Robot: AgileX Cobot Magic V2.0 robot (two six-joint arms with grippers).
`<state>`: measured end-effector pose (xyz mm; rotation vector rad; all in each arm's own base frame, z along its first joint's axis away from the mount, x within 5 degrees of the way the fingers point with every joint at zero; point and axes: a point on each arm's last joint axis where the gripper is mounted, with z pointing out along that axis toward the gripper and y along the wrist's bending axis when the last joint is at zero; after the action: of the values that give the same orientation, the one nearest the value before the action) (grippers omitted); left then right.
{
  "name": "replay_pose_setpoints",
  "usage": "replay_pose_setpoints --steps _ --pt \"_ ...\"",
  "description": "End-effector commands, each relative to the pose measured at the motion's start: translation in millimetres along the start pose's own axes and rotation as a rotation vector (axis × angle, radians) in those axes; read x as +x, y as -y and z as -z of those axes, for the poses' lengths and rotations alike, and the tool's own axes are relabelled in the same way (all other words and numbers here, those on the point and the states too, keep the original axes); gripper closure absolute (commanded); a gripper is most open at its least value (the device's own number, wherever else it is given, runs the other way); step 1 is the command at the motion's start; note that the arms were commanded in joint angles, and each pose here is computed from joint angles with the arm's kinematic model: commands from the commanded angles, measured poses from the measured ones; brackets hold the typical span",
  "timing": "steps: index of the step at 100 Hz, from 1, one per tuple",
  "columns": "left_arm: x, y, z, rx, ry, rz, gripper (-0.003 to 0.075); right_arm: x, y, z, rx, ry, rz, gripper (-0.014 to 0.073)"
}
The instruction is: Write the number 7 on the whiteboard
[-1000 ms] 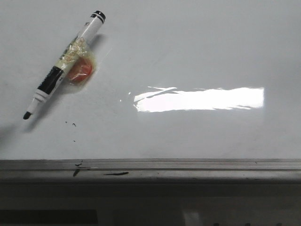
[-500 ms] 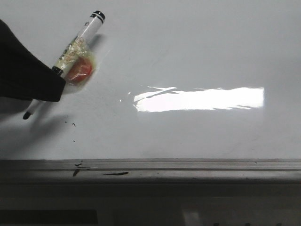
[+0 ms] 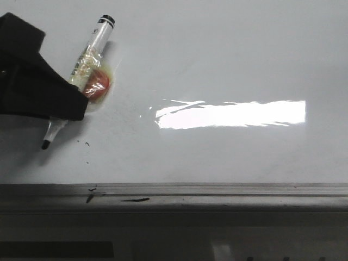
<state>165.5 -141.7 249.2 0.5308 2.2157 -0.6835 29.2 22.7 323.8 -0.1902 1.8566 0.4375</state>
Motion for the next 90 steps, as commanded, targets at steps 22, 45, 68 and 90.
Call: replay_pose_setpoints --steps 22,45,68,90 --pt "2.0 39.3 27.1 0.219 0.036 -0.316 0.0741 -18.4 -25.2 -3.1 -0.26 0.097 0.19 0.017" --pt "1.8 74.3 55.7 0.509 0.196 -0.497 0.074 -20.7 -38.9 -28.5 -0.472 0.008 0.271 0.017" --pt "8.0 84.3 60.1 0.662 0.198 -0.517 0.074 -29.8 -50.2 -38.1 -0.632 0.106 0.366 0.017" --pt "10.6 87.5 62.3 0.714 0.185 -0.529 0.074 -32.5 -57.8 -48.9 -0.736 0.113 0.348 0.0169"
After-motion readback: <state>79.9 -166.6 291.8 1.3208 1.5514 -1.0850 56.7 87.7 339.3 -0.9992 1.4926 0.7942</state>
